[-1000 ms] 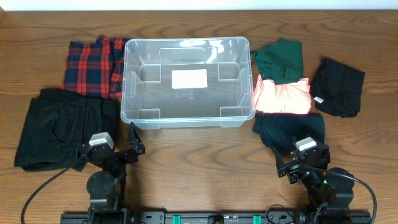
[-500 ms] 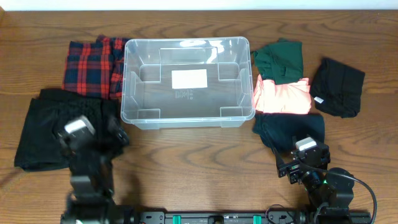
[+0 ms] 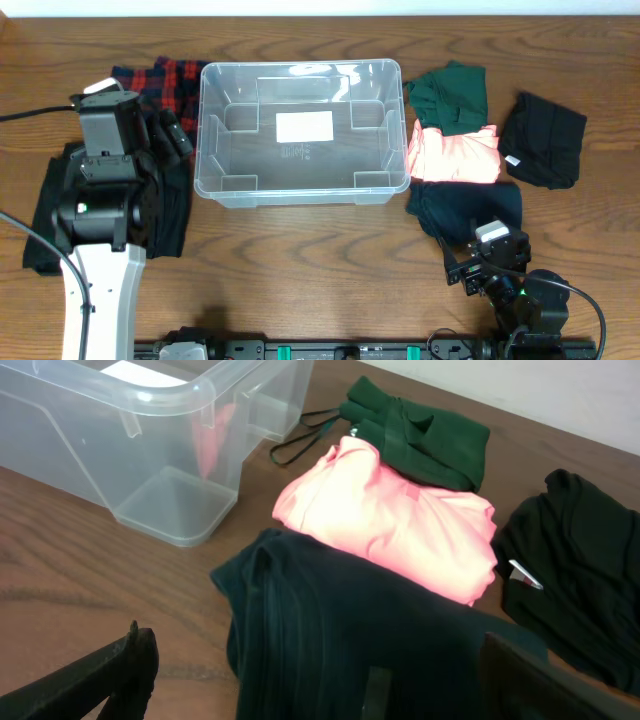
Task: Pack container
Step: 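Move the left gripper down and grasp the folded black trousers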
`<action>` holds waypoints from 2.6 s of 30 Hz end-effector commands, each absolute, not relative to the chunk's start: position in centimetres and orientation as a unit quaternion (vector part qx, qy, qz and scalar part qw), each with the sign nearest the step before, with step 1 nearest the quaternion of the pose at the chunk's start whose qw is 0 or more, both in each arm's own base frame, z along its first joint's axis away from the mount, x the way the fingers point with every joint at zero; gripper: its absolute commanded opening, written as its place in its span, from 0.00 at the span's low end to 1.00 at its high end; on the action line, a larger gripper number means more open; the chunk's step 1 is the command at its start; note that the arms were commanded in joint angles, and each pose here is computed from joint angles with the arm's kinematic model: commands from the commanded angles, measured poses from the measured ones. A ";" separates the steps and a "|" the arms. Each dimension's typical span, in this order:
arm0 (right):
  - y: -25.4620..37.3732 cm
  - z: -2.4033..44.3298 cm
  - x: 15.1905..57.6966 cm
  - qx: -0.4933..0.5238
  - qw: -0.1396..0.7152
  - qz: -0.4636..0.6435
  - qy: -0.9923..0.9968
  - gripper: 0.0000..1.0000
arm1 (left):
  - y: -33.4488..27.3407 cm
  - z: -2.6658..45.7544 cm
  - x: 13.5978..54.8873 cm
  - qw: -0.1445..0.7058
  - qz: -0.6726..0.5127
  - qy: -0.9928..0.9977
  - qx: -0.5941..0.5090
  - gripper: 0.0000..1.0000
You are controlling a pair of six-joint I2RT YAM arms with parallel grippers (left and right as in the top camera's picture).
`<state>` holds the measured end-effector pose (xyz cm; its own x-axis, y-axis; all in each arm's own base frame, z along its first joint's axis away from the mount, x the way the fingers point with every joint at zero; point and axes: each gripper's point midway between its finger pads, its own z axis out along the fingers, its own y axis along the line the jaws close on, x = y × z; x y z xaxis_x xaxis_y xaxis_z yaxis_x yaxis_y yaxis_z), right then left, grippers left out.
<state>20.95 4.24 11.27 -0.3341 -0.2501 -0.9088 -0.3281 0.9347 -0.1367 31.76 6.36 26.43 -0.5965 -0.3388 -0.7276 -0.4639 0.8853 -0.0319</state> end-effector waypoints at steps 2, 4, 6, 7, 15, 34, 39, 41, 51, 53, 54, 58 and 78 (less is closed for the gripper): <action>3.9 11.3 21.0 -0.166 0.550 0.033 0.817 0.99 | 9.9 24.8 30.2 0.346 0.090 0.874 -0.330 0.98; 3.9 11.3 21.0 -0.166 0.550 0.033 0.817 0.99 | 12.5 23.7 28.4 0.317 0.096 0.851 -0.406 0.98; 3.9 11.3 21.0 -0.166 0.550 0.033 0.817 0.99 | 15.1 22.9 26.8 0.294 0.084 0.831 -0.465 0.98; 3.9 11.3 21.0 -0.166 0.550 0.033 0.817 0.99 | 16.1 22.6 26.1 0.287 0.070 0.821 -0.488 0.98; 3.9 11.3 21.0 -0.166 0.550 0.033 0.817 0.99 | 23.8 19.5 20.5 0.242 -0.010 0.751 -0.615 0.98; 3.9 11.3 21.0 -0.166 0.550 0.033 0.817 0.99 | 29.5 9.1 21.4 0.216 -0.123 0.844 -0.475 0.98; 3.9 11.3 21.0 -0.166 0.550 0.033 0.817 0.99 | 30.3 6.4 19.6 0.192 -0.151 0.826 -0.508 1.00; 3.9 11.3 21.0 -0.166 0.550 0.033 0.817 0.99 | 30.7 6.2 19.4 0.206 -0.171 0.816 -0.513 1.00; 3.9 11.3 21.0 -0.166 0.550 0.033 0.817 0.99 | 32.5 3.9 17.6 0.224 -0.186 0.802 -0.522 0.96; 3.9 11.3 21.0 -0.166 0.550 0.033 0.817 0.99 | 32.6 3.1 17.6 0.218 -0.191 0.801 -0.524 0.96; 3.9 11.3 21.0 -0.166 0.550 0.033 0.817 0.99 | 32.6 2.7 17.6 0.216 -0.192 0.800 -0.525 0.96; 3.9 11.3 21.0 -0.166 0.550 0.033 0.817 0.99 | 32.9 1.3 17.6 0.213 -0.197 0.799 -0.527 0.96; 3.9 11.3 21.0 -0.166 0.550 0.033 0.817 0.99 | 31.8 1.4 23.2 0.256 -0.215 0.824 -0.458 0.91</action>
<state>20.95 4.24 11.27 -0.3341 -0.2501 -0.9088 -0.3281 0.9347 -0.1367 22.08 33.03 2.20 -0.4130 -0.8773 -0.2446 -0.6693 0.4745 -0.5717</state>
